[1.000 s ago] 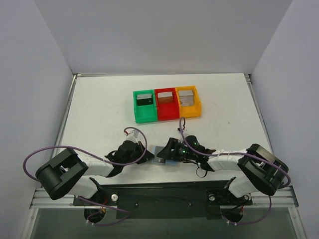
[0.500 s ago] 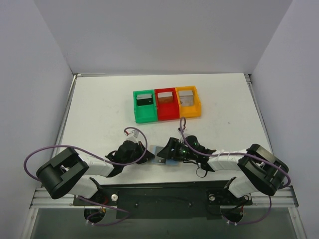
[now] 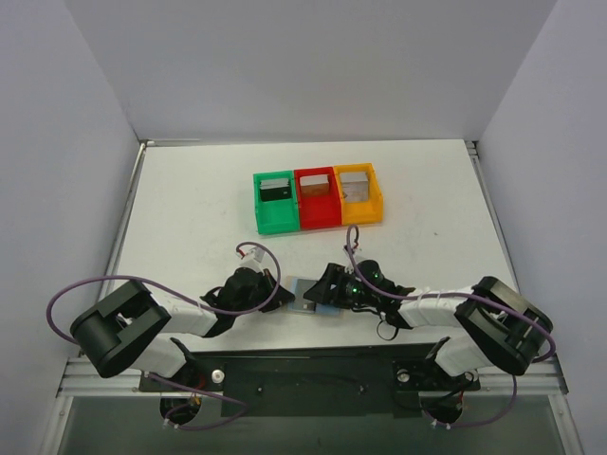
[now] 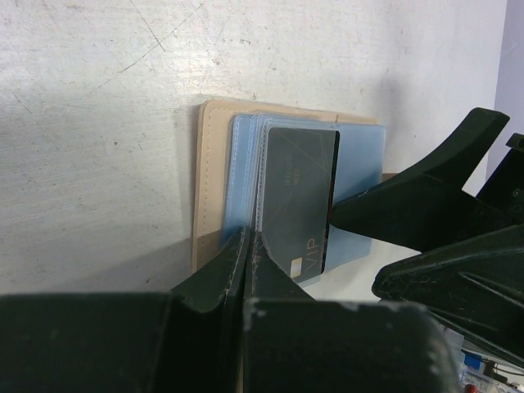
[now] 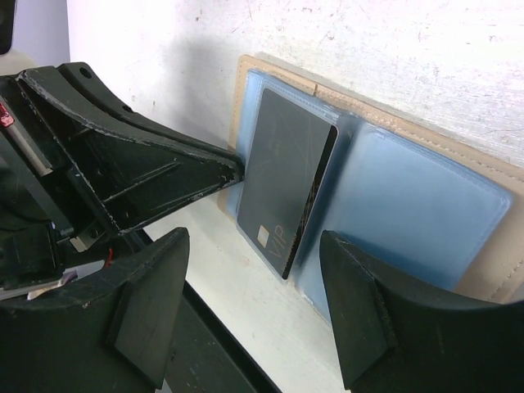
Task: Take the credit cards out of the card holder
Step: Remove the credit card from the card holder.
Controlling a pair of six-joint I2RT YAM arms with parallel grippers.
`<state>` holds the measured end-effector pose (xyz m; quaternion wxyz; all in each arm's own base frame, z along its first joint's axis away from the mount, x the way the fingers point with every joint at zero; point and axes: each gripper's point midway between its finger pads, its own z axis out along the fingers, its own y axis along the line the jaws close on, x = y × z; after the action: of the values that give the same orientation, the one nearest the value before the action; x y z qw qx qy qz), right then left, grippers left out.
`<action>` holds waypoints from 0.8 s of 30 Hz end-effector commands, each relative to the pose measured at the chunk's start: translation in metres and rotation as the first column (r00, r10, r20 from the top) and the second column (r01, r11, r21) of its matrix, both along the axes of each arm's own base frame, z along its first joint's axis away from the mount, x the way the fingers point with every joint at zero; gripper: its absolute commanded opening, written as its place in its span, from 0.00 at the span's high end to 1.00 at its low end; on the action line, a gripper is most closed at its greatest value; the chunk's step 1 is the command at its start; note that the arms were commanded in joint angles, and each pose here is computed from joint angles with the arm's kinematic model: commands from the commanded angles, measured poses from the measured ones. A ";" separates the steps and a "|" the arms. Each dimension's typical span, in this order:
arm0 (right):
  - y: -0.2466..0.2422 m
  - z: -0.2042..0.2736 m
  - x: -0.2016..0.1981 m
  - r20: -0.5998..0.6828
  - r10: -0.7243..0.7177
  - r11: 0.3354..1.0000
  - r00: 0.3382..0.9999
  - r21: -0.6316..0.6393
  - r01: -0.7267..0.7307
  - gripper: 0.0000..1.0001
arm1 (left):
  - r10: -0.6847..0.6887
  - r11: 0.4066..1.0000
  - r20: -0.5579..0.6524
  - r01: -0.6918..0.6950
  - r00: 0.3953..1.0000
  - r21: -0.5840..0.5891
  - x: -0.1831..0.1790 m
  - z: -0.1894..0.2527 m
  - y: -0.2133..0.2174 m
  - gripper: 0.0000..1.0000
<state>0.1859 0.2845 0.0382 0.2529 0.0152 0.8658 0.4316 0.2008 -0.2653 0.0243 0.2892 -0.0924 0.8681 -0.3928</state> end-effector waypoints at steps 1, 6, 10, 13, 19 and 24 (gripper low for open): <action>0.001 0.013 0.008 0.047 -0.018 0.999 0.999 0.039 0.016 0.40 | -0.001 0.999 -0.026 0.002 1.000 0.052 -0.006 -0.017 0.007 1.00; 0.009 0.016 0.008 0.044 -0.002 0.997 0.999 0.072 -0.001 0.40 | 0.000 0.999 -0.028 0.002 1.000 0.050 -0.007 -0.018 0.007 1.00; 0.011 0.015 0.008 0.040 -0.001 0.996 0.999 0.084 -0.002 0.40 | -0.004 0.999 -0.029 0.006 1.000 0.051 -0.008 -0.018 0.006 1.00; 0.012 0.016 0.008 0.041 0.004 0.996 0.999 0.090 -0.007 0.40 | -0.004 0.999 -0.030 0.005 1.000 0.050 -0.008 -0.018 0.006 1.00; 0.012 0.018 0.009 0.043 -0.001 0.995 0.999 0.097 -0.003 0.40 | -0.005 0.999 -0.033 0.007 0.999 0.050 -0.008 -0.019 0.005 1.00; 0.012 0.022 0.009 0.047 -0.009 0.994 0.999 0.113 0.004 0.40 | -0.006 0.999 -0.036 0.008 0.999 0.051 -0.009 -0.020 0.005 1.00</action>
<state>0.1886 0.2913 0.0412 0.2534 0.0227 0.8554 0.4511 0.2017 -0.2690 0.0238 0.2906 -0.0932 0.8651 -0.3981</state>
